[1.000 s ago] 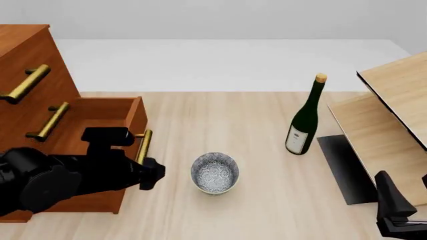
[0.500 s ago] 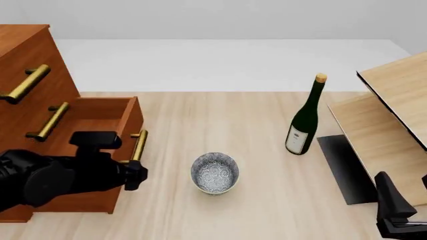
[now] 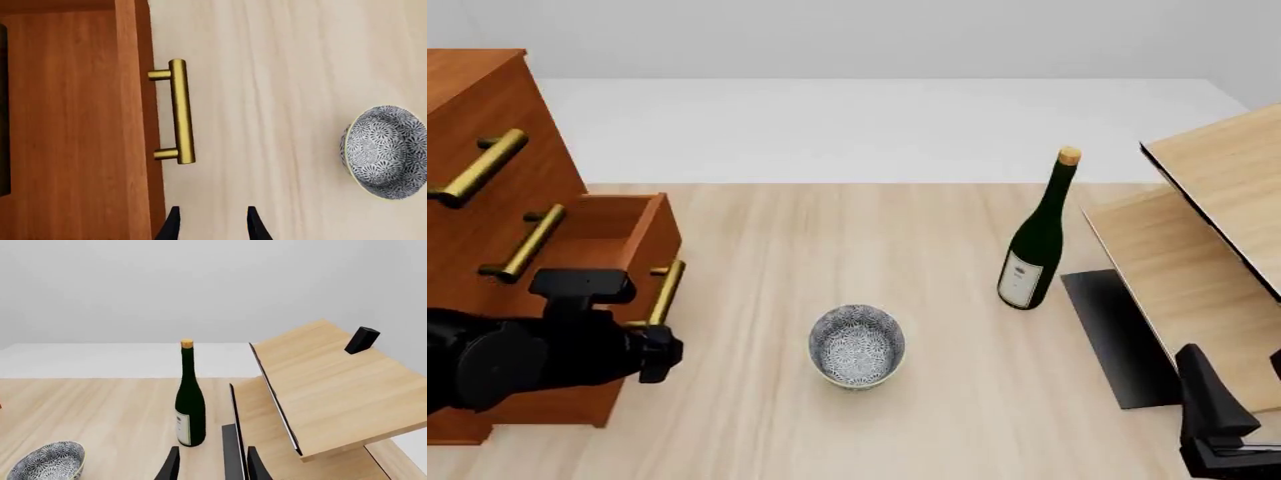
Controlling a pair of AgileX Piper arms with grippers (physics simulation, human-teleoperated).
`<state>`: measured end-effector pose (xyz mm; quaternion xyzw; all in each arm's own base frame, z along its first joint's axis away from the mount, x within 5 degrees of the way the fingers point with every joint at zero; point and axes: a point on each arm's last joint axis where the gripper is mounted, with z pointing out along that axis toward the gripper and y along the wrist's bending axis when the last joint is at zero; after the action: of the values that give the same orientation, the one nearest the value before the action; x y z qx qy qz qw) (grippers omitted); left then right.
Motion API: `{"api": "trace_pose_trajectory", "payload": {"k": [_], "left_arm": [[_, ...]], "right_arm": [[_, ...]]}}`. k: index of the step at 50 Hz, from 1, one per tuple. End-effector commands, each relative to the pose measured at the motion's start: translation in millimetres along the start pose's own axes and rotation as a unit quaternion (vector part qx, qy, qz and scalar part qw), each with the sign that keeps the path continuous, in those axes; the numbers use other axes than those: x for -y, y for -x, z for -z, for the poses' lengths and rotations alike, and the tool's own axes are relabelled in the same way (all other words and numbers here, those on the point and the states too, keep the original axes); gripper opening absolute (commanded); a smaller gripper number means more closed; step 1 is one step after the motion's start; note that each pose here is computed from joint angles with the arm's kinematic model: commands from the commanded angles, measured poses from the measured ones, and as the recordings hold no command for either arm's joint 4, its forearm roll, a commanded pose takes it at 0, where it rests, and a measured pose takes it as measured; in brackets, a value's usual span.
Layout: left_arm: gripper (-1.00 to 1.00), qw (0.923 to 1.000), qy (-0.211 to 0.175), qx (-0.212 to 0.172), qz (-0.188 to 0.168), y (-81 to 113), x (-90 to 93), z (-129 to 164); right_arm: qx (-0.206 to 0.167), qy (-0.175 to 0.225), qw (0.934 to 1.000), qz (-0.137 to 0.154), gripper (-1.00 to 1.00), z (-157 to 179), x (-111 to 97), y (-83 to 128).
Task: Close the bottom drawer of the cabinet and open the top drawer.
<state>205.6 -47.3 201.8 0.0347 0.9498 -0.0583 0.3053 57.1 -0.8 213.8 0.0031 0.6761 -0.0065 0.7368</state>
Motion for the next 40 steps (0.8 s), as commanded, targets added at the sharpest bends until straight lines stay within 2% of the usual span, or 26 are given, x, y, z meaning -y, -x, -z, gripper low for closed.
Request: {"api": "trace_pose_trajectory", "payload": {"k": [1, 8, 24, 31, 40], "left_arm": [[1.00, 0.9994, 0.032, -0.008, -0.006, -7.3, -23.5, -3.7], [1.00, 0.9994, 0.032, -0.007, -0.010, -7.7, -23.4, -1.4], [1.00, 0.9984, 0.052, -0.015, -0.014, -17.4, -39.1, -10.4], [1.00, 0.9966, 0.076, -0.014, -0.029, -25.0, -55.5, -7.4], [1.00, 0.9958, 0.085, -0.015, -0.028, -30.7, -61.8, -9.7]], "right_arm": [[0.000, 0.000, 1.0000, 0.000, 1.00, 0.2, 0.0, -0.1], [0.000, 0.001, 1.0000, 0.000, 1.00, 0.3, -0.1, -0.1], [-0.001, 0.000, 1.0000, -0.001, 1.00, 0.2, 0.0, -0.2], [-0.001, 0.000, 1.0000, -0.002, 1.00, -0.2, 0.0, -0.1], [-0.001, 0.000, 1.0000, -0.002, 1.00, -0.3, 0.0, -0.1]]}}
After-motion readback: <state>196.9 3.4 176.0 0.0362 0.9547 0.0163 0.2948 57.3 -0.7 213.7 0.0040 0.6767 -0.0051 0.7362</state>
